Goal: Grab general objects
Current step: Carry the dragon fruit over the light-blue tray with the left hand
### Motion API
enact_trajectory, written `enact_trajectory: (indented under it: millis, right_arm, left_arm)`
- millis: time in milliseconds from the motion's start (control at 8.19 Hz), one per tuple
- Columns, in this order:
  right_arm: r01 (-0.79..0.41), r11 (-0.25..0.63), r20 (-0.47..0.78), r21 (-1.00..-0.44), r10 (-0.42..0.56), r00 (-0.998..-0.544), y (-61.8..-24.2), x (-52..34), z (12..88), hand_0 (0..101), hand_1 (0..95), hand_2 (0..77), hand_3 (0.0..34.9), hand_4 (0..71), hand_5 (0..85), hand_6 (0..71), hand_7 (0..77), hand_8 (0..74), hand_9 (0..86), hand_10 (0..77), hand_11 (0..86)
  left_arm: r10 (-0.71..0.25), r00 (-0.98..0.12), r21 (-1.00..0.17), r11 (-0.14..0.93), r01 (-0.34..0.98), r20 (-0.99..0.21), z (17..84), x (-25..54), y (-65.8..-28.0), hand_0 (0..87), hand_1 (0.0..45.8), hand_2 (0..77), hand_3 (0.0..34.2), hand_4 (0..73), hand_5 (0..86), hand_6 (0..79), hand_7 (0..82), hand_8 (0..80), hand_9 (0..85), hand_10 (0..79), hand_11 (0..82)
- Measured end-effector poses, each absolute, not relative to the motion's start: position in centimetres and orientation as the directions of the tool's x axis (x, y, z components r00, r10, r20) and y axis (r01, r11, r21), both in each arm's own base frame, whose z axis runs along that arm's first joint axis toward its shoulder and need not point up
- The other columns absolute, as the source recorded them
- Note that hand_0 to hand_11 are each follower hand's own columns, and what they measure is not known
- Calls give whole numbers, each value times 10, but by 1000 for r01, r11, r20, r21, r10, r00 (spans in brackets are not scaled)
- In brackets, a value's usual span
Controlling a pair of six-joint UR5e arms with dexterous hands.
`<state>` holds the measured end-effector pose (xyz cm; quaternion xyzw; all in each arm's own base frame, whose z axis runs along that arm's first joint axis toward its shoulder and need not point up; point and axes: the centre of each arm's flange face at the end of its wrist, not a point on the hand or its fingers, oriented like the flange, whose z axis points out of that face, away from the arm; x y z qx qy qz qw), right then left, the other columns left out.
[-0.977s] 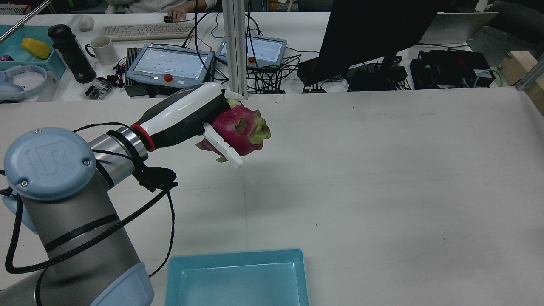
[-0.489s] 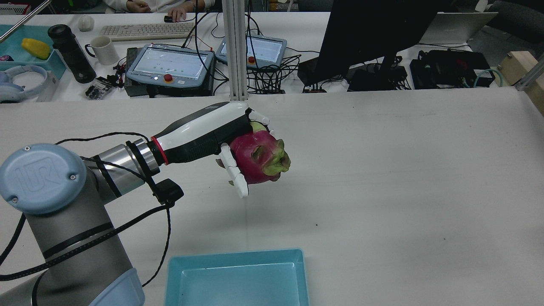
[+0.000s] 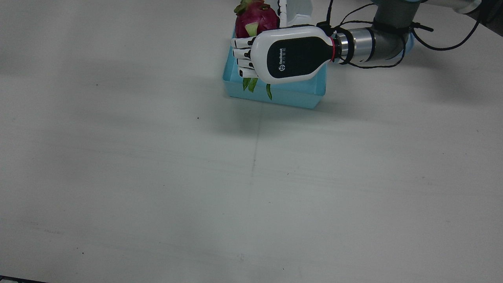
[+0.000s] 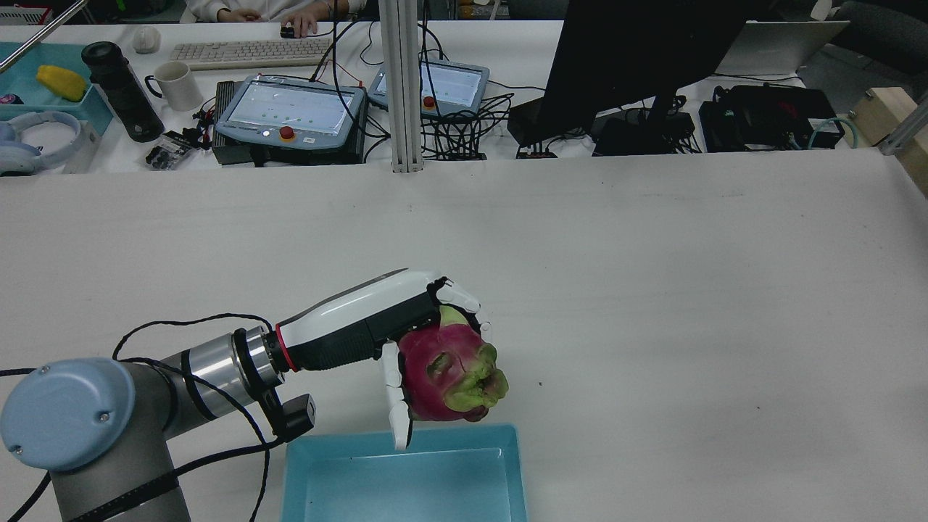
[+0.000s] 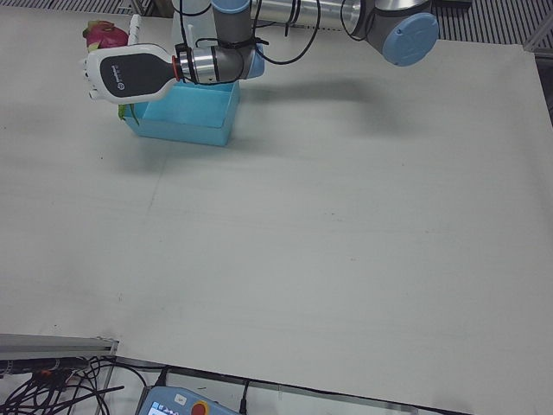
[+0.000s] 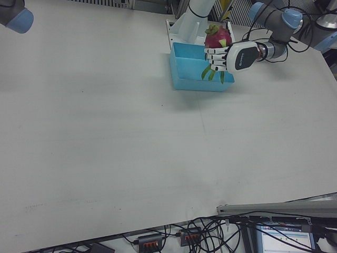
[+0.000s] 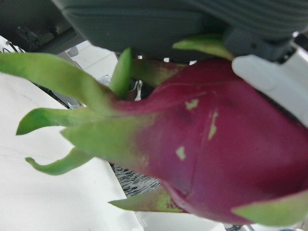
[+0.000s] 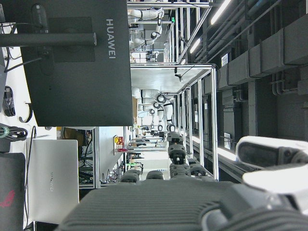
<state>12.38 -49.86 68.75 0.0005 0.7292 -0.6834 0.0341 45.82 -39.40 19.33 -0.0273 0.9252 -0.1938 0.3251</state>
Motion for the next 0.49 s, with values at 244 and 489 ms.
enact_trajectory:
  millis: [244,489]
  right_arm:
    - [47,66,-50,-997,-46,-998,-499,124,688,0,65,747,0,0,0,0,0,0,5,0,5]
    - [47,66,-50,-997,-46,-998,-499,124,688,0,65,747,0,0,0,0,0,0,5,0,5]
  left_arm:
    - [-212,-802,-368,930,11,-559,183,472,-368,460,0,38,0,409,338,584,458,573,584,191,796]
    - [-221,-813,-358,934,-17,-539,181,478,-358,464,0,33,0,409,338,584,458,578,584,191,796]
